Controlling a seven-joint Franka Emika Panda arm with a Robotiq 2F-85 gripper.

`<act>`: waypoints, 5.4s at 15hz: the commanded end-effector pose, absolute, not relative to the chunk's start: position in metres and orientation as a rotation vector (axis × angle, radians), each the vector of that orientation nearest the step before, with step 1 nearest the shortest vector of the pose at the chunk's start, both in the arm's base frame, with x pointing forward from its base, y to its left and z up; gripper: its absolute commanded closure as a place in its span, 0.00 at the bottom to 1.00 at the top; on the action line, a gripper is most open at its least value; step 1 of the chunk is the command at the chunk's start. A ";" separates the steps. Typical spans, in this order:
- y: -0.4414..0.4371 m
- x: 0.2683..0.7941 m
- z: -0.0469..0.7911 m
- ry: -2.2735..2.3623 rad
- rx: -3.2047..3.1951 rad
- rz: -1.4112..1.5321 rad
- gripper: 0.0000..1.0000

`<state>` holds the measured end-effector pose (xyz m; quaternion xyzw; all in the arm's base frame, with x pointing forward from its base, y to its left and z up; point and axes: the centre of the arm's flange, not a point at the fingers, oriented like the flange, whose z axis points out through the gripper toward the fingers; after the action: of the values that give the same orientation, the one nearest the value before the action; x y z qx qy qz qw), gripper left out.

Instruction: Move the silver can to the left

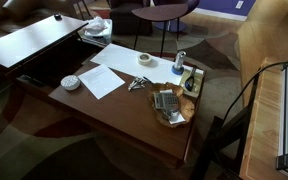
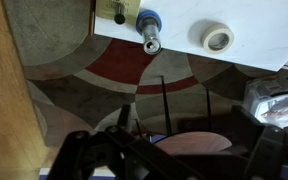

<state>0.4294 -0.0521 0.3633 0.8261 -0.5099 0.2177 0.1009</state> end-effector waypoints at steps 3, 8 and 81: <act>-0.069 0.458 0.253 -1.554 2.358 0.534 0.00; -0.092 0.466 0.159 -1.559 2.329 0.279 0.00; -0.254 0.545 -0.005 -1.377 2.879 0.174 0.00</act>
<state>0.5498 -0.2554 0.0029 0.8929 -0.4462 0.0400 -0.0448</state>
